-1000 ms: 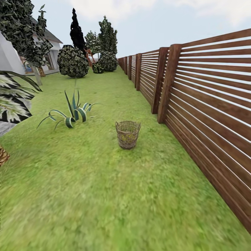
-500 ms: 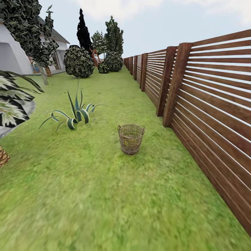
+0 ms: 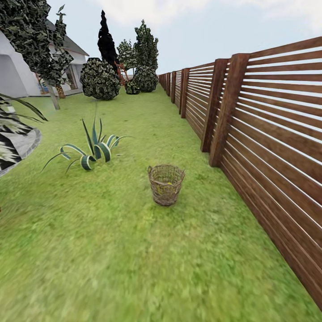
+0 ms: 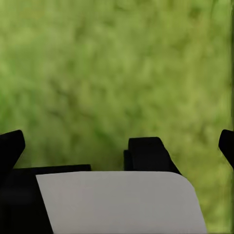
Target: Take the three Easter eggs out of the wicker basket on the lawn in the garden, then place them on the lawn next to a single tree (choose any tree) so that all three eggs are next to the same tree and none are left in the basket.
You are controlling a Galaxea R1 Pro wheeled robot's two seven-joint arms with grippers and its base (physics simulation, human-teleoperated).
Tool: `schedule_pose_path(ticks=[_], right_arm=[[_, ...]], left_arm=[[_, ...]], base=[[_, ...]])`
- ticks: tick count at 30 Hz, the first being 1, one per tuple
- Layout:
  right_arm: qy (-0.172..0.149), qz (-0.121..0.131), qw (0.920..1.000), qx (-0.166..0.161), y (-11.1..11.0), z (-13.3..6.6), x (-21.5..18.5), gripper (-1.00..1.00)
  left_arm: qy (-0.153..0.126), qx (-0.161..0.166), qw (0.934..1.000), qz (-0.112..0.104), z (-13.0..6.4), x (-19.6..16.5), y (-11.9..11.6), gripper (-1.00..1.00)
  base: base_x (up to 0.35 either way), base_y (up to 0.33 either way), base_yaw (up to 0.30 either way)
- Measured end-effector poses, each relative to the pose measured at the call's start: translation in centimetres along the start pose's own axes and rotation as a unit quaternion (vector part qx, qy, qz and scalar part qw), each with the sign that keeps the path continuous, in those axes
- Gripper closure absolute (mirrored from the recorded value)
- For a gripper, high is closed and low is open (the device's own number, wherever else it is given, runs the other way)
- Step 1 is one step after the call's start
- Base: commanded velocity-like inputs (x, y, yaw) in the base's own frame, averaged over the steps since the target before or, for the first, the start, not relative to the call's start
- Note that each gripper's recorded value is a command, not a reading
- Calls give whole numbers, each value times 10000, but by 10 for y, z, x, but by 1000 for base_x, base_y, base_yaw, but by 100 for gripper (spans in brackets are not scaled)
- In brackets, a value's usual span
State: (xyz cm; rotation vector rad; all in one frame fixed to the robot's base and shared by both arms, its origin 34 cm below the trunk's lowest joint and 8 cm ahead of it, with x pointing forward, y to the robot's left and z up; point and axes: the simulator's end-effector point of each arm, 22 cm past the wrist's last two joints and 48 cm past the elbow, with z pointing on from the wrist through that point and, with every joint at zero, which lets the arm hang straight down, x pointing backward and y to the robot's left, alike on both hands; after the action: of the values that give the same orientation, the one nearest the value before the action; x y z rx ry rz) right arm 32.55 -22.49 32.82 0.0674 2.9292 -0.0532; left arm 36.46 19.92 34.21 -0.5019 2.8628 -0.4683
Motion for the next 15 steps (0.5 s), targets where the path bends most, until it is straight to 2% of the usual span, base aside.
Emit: schedule_pose_path(ticks=[15], right_arm=[[-2, -14, 10000, 7, -1, 0, 0, -100]], left_arm=[[-12, -2, 10000, 9, 0, -1, 0, -100]], base=[[317, -7, 0]])
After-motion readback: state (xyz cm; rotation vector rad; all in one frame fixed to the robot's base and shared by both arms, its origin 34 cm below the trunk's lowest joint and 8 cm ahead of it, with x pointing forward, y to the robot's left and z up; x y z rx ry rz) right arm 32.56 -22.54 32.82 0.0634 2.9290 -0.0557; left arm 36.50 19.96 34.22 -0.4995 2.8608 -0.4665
